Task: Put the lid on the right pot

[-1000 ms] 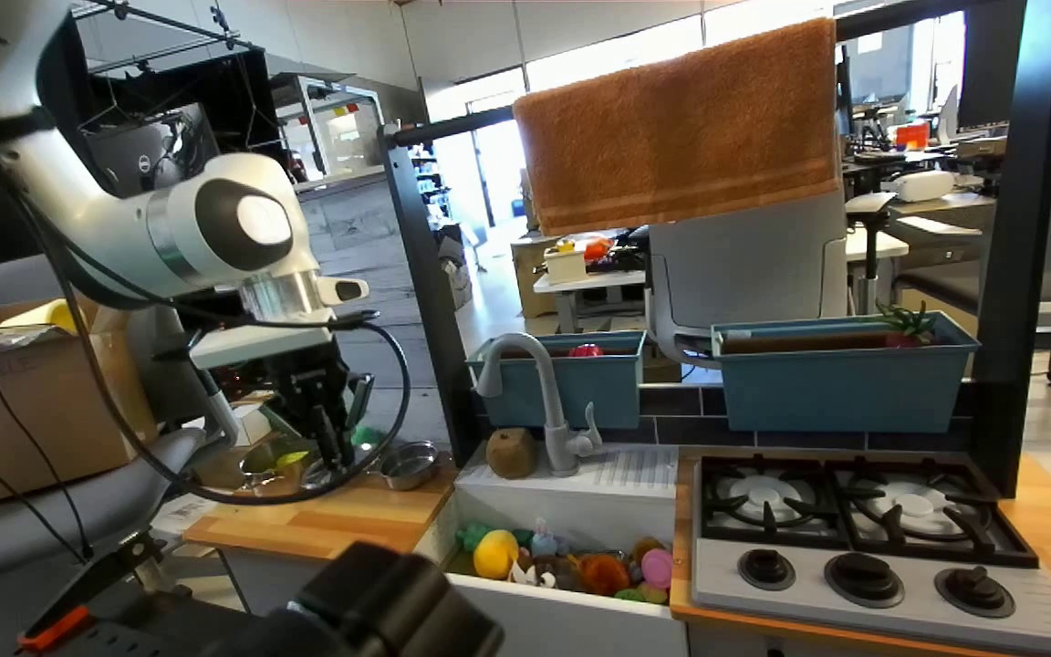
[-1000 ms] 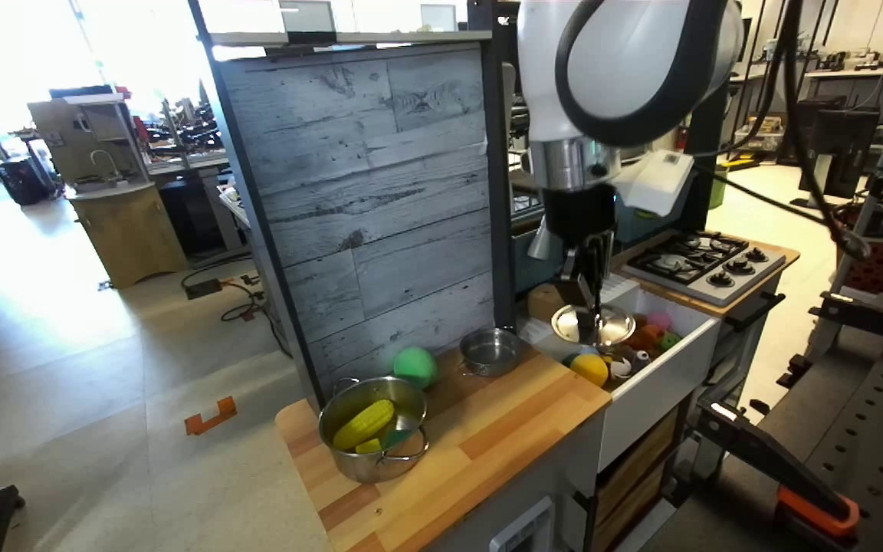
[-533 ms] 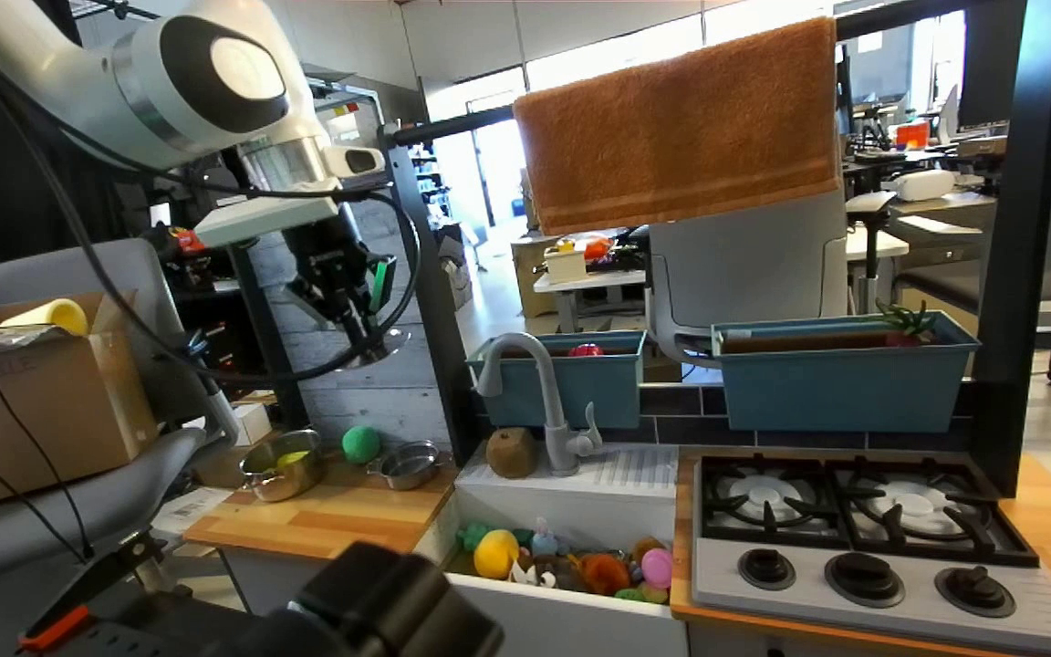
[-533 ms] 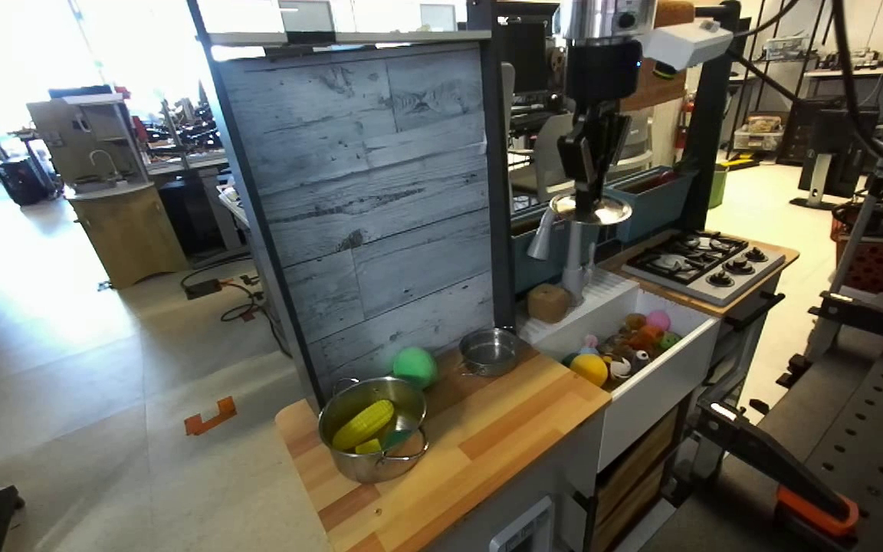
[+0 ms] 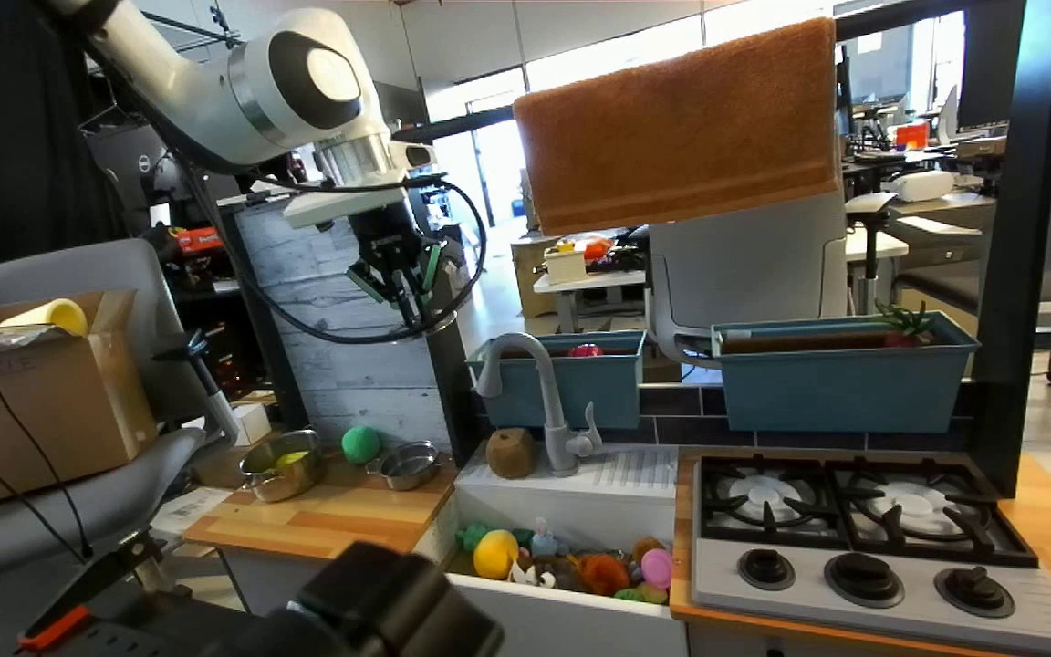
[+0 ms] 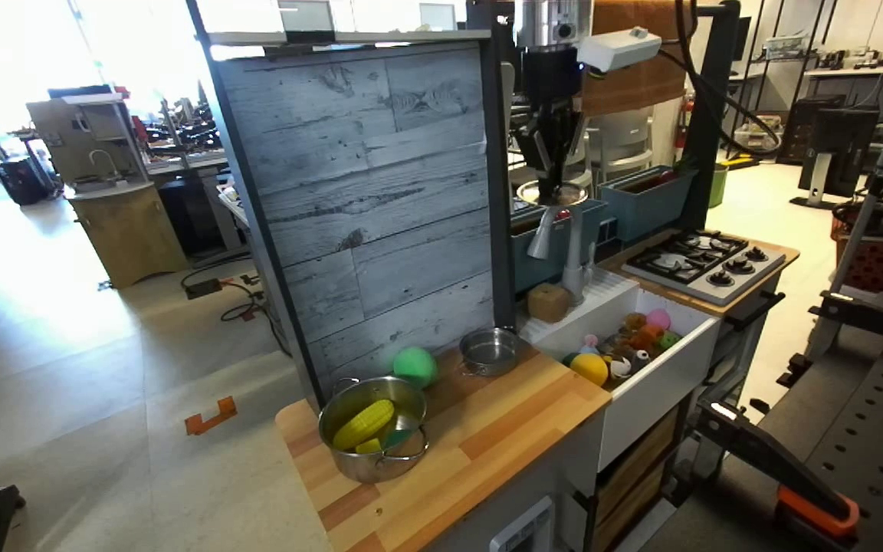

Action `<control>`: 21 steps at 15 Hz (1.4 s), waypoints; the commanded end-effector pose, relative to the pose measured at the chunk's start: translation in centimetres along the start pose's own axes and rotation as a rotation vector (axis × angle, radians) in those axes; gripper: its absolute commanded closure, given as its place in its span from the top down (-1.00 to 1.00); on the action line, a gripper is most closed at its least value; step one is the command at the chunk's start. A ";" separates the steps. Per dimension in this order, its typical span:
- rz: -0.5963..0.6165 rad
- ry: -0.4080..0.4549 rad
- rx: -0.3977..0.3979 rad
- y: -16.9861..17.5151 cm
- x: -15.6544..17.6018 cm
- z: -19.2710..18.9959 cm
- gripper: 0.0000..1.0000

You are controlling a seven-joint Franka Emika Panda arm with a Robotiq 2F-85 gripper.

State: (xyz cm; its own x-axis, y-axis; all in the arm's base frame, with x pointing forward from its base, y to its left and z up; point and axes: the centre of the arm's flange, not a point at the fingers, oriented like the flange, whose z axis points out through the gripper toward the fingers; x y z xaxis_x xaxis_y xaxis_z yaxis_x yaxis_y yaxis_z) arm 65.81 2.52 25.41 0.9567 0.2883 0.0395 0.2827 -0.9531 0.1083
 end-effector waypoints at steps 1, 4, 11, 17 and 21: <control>-0.078 -0.057 -0.002 -3.0 2.4 4.4 -0.90; -0.105 -0.119 -0.004 -5.6 1.2 8.2 -0.90; -0.154 -0.160 0.002 -11.1 -0.3 13.8 -0.90; -0.141 0.008 0.007 -13.9 0.9 16.2 -0.90; -0.069 0.119 -0.010 -11.0 3.2 17.1 -0.90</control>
State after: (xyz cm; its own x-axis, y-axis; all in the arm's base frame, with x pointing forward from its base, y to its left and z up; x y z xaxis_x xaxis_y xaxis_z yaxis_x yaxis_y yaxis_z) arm 64.27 13.74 8.10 0.9124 0.4016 0.0789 0.3928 -0.9134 0.1070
